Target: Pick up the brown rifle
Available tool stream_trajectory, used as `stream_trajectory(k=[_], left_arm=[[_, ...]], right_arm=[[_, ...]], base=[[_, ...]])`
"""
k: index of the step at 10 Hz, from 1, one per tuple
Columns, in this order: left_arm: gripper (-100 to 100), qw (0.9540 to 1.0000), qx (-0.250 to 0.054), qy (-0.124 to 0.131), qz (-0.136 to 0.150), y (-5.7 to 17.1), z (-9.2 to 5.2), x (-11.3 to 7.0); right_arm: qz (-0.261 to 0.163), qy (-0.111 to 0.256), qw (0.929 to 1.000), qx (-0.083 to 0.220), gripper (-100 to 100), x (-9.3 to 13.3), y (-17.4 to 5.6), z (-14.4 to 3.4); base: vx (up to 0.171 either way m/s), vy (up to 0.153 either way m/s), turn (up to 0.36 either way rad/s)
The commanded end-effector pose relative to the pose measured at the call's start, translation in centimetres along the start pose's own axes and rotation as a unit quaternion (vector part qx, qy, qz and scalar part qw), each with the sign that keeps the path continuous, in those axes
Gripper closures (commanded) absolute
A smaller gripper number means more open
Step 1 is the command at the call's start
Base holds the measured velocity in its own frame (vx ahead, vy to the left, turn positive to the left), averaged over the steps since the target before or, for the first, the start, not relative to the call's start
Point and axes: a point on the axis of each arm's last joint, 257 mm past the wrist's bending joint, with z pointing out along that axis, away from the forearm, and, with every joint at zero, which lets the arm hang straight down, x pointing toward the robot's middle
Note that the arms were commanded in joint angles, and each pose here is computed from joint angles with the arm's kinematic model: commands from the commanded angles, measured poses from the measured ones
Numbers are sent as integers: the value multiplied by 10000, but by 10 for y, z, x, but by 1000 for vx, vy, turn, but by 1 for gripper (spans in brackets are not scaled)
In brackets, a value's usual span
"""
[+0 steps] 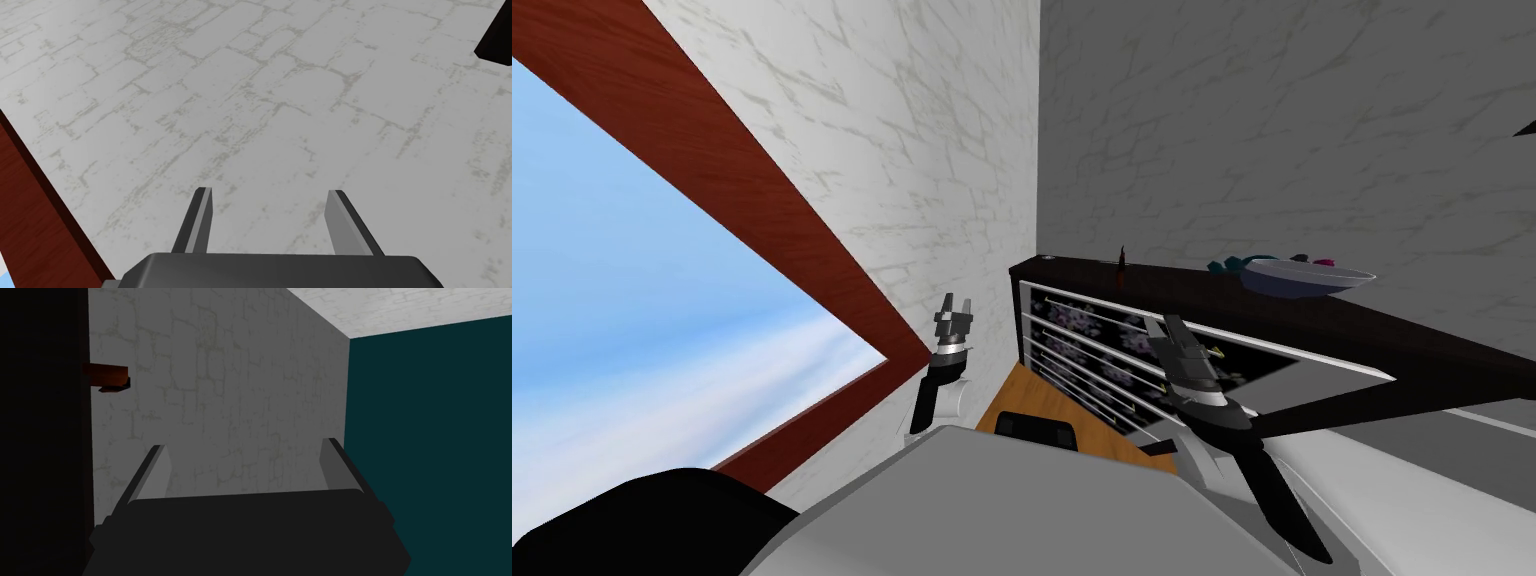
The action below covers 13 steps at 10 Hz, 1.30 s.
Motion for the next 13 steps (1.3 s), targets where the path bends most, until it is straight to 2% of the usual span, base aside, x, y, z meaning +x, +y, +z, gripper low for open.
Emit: stream_trajectory(k=[1, 2, 3, 4, 6, 7, 8, 9, 11, 12, 13], left_arm=[[0, 10000, 0, 0, 0, 0, 0, 0], [0, 10000, -1, 0, 1, 0, 0, 0], [0, 10000, 0, 0, 0, 0, 0, 0], [0, 10000, -1, 0, 1, 0, 0, 0], [0, 10000, -1, 0, 1, 0, 0, 0], [0, 10000, -1, 0, 1, 0, 0, 0], [0, 10000, 0, 0, 1, 0, 0, 0], [0, 10000, -1, 0, 1, 0, 0, 0], [0, 10000, -1, 0, 1, 0, 0, 0], [0, 10000, -1, -1, 2, 0, 0, 0], [0, 10000, 0, 0, 1, 0, 0, 0]], right_arm=[[-189, 228, 9996, -1, -100, 0, -3, -2], [-455, 388, 9982, 74, -100, -3, -13, -9], [-506, 529, 9973, 45, -100, -1, -12, -8], [-776, 691, 9945, 121, -100, -4, -22, -16], [-851, 900, 9923, 73, -100, -2, -21, -13], [-1137, 1098, 9873, 138, -100, -7, -32, -22], [-1187, 1239, 9851, 102, -100, -5, -31, -20], [-1458, 1409, 9791, 154, -100, -10, -40, -29], [-1549, 1655, 9739, 103, -100, -9, -40, -26], [-1823, 1837, 9658, 164, -100, -16, -51, -35], [-1877, 1987, 9618, 117, -100, -15, -50, -33]], base=[[-63, 21, 73], [-62, 16, 153], [-55, 9, 96], [-66, 24, 208], [-38, 6, 17], [-44, 9, 165], [-48, 5, 114], [-72, 14, 215], [-42, 2, 40], [-42, 6, 234], [-45, -4, 119]])
